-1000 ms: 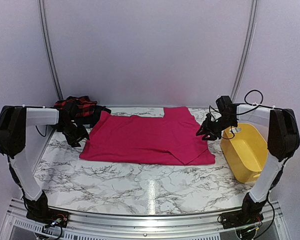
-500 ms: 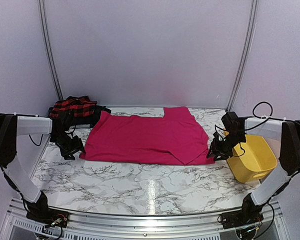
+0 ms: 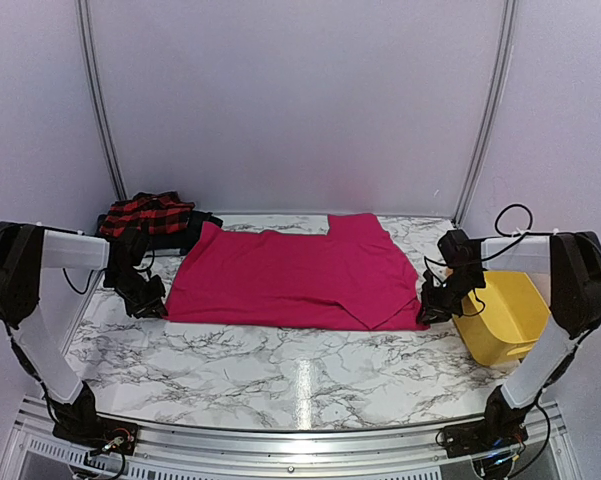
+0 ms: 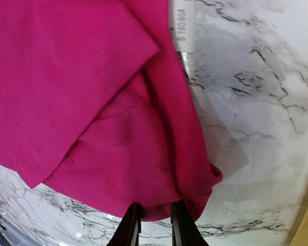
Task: Fold and stack the mixed laundry pile
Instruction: Move the 1/3-folded T-shirt to the center of the board.
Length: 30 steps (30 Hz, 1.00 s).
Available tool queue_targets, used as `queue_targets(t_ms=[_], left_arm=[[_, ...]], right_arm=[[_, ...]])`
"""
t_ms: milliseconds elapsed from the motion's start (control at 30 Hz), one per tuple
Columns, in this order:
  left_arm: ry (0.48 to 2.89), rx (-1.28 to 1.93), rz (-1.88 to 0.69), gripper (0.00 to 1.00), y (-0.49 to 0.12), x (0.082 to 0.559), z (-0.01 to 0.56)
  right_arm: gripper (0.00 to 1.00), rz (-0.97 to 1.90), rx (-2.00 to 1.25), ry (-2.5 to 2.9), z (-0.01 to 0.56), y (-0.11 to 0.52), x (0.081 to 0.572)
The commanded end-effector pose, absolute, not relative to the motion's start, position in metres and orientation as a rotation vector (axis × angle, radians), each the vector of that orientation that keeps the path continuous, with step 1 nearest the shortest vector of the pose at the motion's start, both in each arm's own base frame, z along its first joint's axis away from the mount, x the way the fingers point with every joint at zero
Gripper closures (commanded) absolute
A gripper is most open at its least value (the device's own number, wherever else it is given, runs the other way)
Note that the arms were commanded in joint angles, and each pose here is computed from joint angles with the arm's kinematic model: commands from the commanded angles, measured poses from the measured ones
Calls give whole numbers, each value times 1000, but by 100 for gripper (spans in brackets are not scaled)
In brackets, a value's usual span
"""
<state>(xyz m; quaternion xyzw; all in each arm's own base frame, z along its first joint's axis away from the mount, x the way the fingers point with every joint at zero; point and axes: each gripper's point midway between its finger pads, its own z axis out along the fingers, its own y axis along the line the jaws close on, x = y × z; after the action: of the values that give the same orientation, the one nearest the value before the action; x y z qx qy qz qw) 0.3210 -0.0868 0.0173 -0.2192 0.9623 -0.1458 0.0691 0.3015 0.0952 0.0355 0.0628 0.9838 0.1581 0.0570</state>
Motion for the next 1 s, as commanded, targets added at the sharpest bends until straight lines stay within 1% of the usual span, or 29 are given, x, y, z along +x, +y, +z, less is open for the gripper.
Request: queue_targets(t_ms=[0, 33, 167, 267, 500, 733, 800, 833, 900, 933, 967], left_arm=[[2956, -701, -423, 95, -85, 302, 3], [2956, -708, -423, 100, -85, 300, 3], [2967, -741, -400, 100, -81, 288, 7], [2983, -774, -374, 100, -78, 276, 11], [3027, -778, -306, 100, -69, 254, 12], [3048, -759, -240, 100, -61, 245, 15], [3058, -755, -249, 100, -62, 246, 15], [3051, -745, -250, 96, -63, 249, 18], [2967, -706, -253, 68, -61, 266, 36], [2908, -664, -262, 59, -61, 277, 51], [2849, -611, -284, 55, -63, 289, 66]], right_arm=[[87, 417, 153, 2967, 37, 89, 305], [90, 401, 149, 2972, 37, 88, 303], [93, 369, 144, 3013, 31, 83, 291], [93, 390, 139, 3040, 28, 85, 279], [92, 425, 140, 3096, 25, 86, 252], [90, 467, 146, 3054, 44, 90, 258], [88, 498, 145, 3047, 49, 94, 258], [86, 519, 142, 3037, 52, 96, 260], [78, 563, 129, 2984, 65, 101, 268], [75, 579, 125, 2954, 73, 103, 273], [73, 594, 116, 2927, 81, 105, 279]])
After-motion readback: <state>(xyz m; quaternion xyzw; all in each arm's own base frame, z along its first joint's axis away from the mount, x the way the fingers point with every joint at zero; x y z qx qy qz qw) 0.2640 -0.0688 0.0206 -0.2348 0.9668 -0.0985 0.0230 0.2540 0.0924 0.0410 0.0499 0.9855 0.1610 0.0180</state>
